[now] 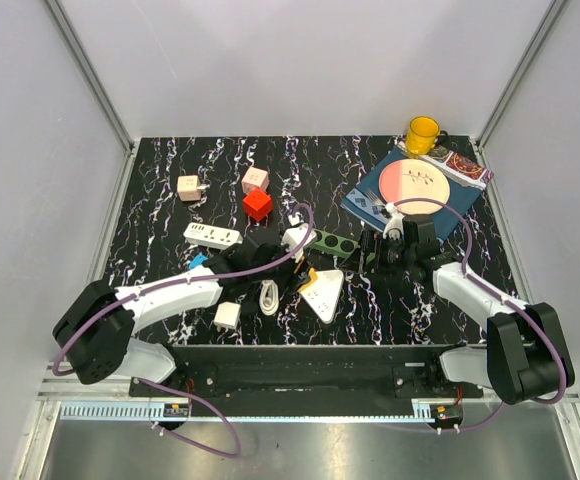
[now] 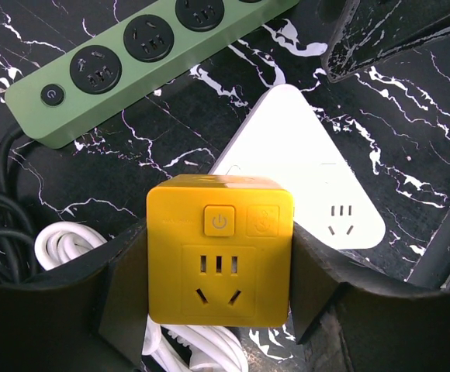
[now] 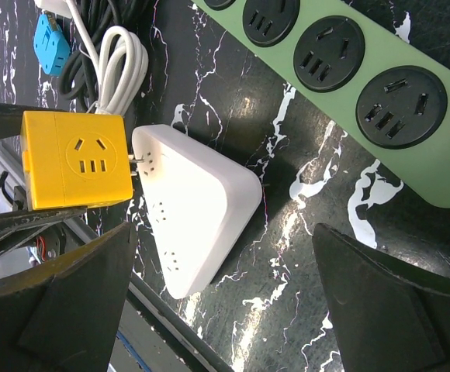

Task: Insert the plug
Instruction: Insert the plug into the socket.

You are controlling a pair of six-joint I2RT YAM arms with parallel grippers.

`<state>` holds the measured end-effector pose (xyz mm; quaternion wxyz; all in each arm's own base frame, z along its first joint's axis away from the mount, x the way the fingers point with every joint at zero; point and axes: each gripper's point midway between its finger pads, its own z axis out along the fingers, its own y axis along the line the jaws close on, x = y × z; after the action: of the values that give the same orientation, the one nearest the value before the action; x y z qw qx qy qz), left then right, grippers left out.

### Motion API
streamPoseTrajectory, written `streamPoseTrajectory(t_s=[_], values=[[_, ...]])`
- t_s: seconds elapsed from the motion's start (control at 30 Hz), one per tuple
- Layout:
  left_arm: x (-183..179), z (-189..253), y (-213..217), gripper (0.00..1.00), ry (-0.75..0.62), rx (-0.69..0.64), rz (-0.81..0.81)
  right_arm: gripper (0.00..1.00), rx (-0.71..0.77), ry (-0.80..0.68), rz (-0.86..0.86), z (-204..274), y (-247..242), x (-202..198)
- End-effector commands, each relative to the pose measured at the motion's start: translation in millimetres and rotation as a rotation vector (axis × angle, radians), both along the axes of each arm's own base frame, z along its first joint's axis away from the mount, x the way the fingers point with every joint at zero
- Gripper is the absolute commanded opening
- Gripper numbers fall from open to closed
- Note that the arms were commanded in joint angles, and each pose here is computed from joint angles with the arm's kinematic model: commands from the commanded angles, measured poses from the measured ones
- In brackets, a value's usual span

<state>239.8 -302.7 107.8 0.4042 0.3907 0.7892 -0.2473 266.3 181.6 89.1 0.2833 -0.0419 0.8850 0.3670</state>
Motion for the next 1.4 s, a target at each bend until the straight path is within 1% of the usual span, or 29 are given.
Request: streamPoseTrajectory(t_s=[0.0, 0.37, 0.7, 0.83, 1.13, 1.27, 1.37], values=[[10.9, 25.4, -14.7, 0.0, -0.085, -0.088, 0.004, 1.0, 0.008, -0.058, -0.021, 9.8, -2.5, 10.0], [6.2, 23.2, -9.5, 0.0, -0.057, -0.098, 0.052, 1.0, 0.007, -0.069, -0.023, 11.3, -4.1, 10.1], [8.5, 13.5, -2.2, 0.0, -0.05, -0.064, 0.093, 1.0, 0.007, -0.075, -0.024, 12.3, -4.7, 9.0], [14.0, 20.4, -1.3, 0.0, -0.062, -0.082, 0.131, 1.0, 0.007, -0.078, -0.026, 12.9, -5.4, 9.1], [12.7, 50.0, -6.8, 0.0, -0.099, -0.181, 0.126, 1.0, 0.006, -0.085, -0.021, 14.0, -4.8, 9.0], [15.1, 45.5, -3.6, 0.0, -0.103, -0.165, 0.144, 1.0, 0.007, -0.082, -0.02, 13.3, -4.8, 8.2], [14.6, 36.1, -2.4, 0.0, -0.08, -0.146, 0.153, 0.99, 0.007, -0.085, -0.022, 14.2, -5.2, 8.5]])
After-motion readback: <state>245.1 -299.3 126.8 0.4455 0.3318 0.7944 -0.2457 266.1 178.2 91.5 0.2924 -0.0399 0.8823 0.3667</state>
